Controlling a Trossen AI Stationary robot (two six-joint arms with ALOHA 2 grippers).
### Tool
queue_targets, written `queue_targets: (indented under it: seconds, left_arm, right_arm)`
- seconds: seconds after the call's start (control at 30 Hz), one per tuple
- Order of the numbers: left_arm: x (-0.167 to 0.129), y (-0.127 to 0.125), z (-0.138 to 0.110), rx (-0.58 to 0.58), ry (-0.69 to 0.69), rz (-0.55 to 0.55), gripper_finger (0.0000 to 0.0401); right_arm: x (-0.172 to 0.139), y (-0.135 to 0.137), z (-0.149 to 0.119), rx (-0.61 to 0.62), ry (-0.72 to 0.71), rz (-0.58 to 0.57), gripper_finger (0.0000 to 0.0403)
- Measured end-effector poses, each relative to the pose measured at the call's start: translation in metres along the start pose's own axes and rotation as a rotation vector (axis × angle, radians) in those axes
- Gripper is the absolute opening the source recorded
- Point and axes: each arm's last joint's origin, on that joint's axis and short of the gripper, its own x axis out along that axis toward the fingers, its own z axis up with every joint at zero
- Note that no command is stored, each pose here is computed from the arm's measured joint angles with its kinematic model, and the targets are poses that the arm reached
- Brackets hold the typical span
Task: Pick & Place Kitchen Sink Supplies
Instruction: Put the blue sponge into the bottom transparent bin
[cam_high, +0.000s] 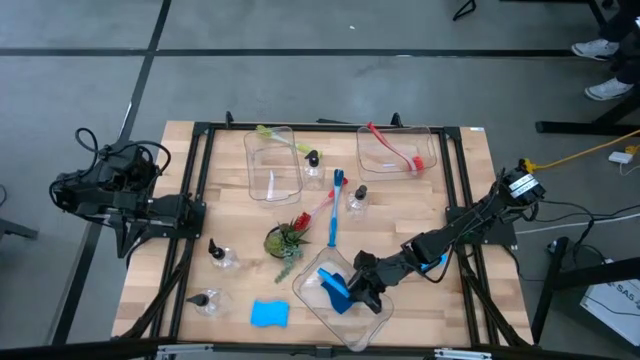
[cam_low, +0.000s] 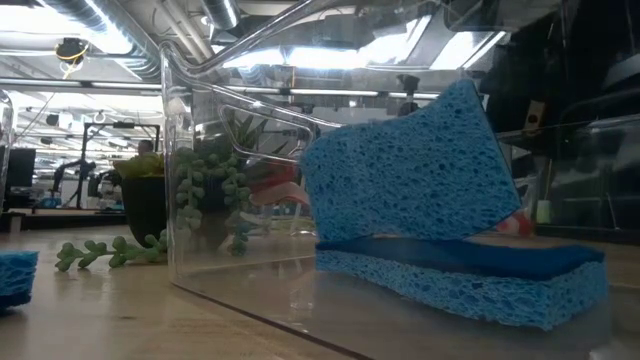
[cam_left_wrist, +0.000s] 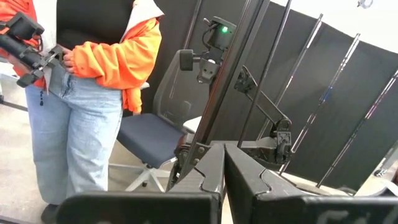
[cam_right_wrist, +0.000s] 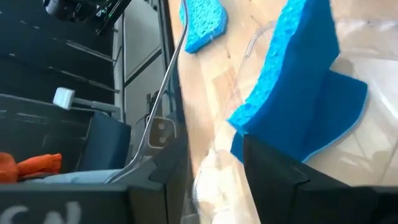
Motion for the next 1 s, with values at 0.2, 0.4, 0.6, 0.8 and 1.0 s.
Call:
queue_targets:
  seconds: [0.2, 0.4, 0.6, 0.8, 1.0]
  left_arm:
    - [0.000, 0.000, 0.000, 0.000, 0.000, 0.000, 0.0006]
    - [0.000, 0.000, 0.000, 0.000, 0.000, 0.000, 0.0006]
    - [0.000, 0.000, 0.000, 0.000, 0.000, 0.000, 0.0006]
    - [0.000, 0.000, 0.000, 0.000, 0.000, 0.000, 0.0006]
    - [0.000, 0.000, 0.000, 0.000, 0.000, 0.000, 0.0006]
  right_arm:
    - [0.000, 0.007, 0.000, -0.052, 0.044, 0.101, 0.0149]
    - [-0.003, 0.012, 0.004, -0.075, 0.033, 0.162, 0.0149]
    - [-0.021, 0.023, 0.009, -0.095, 0.046, 0.214, 0.0149]
    - [-0.050, 0.040, 0.020, -0.119, -0.015, 0.300, 0.0149]
    - [-0.089, 0.064, 0.013, -0.186, -0.046, 0.391, 0.0149]
